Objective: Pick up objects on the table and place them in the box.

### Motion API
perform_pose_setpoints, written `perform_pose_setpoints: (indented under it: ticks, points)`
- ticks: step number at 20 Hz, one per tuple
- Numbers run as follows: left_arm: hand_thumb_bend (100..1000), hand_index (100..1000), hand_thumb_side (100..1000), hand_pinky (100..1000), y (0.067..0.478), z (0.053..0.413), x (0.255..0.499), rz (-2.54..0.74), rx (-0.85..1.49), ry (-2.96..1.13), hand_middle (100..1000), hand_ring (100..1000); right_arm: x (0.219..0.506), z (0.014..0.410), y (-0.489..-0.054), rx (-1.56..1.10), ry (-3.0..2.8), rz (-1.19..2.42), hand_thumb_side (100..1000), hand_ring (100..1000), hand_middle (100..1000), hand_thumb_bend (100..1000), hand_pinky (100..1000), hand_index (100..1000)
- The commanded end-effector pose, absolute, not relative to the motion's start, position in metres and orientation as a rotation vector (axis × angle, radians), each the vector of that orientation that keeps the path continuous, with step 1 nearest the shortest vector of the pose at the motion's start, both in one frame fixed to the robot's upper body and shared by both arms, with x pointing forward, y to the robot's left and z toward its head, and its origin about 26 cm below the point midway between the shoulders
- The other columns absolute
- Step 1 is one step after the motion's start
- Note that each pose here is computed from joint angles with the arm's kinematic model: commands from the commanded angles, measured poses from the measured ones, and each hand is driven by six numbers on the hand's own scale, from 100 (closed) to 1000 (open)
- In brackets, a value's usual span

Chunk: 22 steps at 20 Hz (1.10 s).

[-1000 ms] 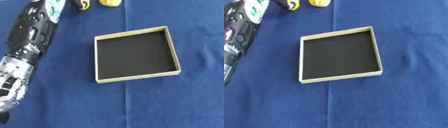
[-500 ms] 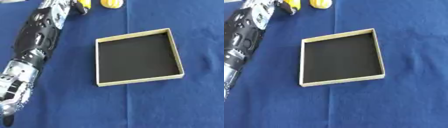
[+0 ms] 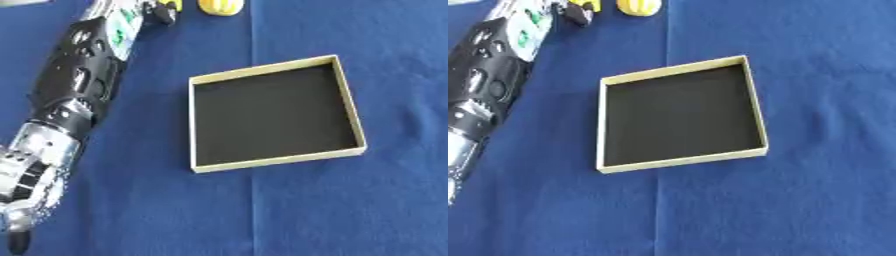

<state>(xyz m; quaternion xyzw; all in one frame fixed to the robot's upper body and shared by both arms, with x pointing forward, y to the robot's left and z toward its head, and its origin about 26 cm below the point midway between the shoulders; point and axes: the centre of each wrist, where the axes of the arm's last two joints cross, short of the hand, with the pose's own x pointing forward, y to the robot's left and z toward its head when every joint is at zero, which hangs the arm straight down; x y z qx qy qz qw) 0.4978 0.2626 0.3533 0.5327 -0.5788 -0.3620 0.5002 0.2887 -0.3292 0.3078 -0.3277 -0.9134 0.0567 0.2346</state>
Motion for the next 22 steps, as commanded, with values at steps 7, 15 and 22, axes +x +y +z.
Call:
perform_pose_setpoints:
  ticks: [7,15,22]
  points:
    - [100,665,100,821,0.249,0.39,0.473,-0.993,1.358,-1.57,606,687,0.283,0.314,-0.332,-0.915,-2.522,0.166,805,882,738,100,793,785]
    - [100,570,100,804,0.23,0.391,0.409,-1.206,1.259,-1.875,549,621,0.282,0.31,-0.336,-0.93,-2.511,0.167,803,879,738,100,794,786]
    - [100,569,100,793,0.197,0.357,0.316,-1.503,1.156,-2.083,538,614,0.282,0.309,-0.337,-0.929,-2.521,0.157,804,877,737,100,794,787]
